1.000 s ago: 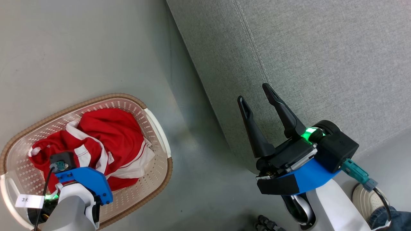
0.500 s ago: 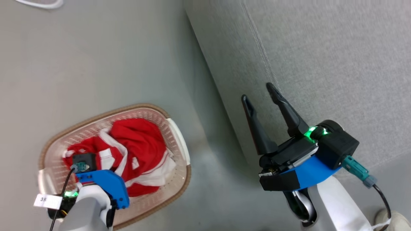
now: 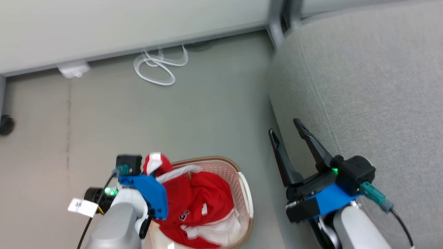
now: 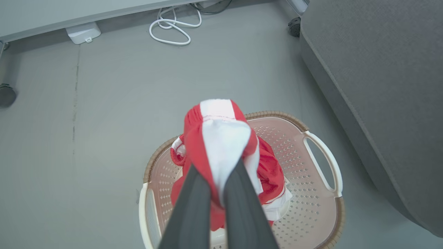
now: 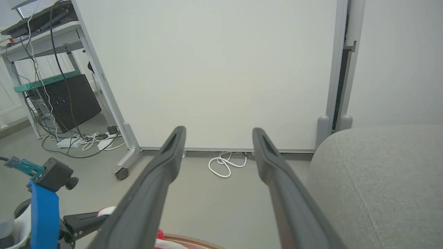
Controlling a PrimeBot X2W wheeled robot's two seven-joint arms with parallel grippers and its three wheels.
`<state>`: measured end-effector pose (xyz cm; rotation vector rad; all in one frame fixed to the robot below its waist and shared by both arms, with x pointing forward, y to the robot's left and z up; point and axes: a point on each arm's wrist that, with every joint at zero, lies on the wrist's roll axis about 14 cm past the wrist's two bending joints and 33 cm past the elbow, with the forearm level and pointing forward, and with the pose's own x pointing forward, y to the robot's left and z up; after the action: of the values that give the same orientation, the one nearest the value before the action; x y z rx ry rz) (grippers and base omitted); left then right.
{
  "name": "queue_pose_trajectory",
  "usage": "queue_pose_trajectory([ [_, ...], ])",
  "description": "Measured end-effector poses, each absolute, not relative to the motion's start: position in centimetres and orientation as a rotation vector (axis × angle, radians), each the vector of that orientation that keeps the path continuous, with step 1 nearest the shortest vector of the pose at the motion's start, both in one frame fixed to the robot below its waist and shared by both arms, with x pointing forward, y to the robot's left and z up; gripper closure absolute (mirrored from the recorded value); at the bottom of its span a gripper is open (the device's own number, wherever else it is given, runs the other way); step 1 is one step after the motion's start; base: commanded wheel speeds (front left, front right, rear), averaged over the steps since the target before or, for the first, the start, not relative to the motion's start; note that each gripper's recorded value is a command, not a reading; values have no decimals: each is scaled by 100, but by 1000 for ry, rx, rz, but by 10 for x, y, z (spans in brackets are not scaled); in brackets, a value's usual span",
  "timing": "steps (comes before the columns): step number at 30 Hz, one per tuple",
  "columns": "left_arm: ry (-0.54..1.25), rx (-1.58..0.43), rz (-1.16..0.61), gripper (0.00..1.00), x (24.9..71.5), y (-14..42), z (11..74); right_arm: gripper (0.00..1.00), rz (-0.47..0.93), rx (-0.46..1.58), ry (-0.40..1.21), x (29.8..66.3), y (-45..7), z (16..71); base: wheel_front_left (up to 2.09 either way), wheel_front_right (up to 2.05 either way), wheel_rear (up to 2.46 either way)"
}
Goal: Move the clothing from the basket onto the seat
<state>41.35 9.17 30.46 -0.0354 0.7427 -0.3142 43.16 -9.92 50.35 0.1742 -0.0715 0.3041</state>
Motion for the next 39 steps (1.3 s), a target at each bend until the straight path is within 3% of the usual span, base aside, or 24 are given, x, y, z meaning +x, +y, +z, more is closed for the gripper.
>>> queue_pose_trajectory([
  [26,132,-108,-568,100,448,4,545,0,448,157,-81,382,-50,520,0,0,0],
  [39,73,-96,-618,100,442,-21,577,0,442,141,-82,371,-53,525,0,0,0],
])
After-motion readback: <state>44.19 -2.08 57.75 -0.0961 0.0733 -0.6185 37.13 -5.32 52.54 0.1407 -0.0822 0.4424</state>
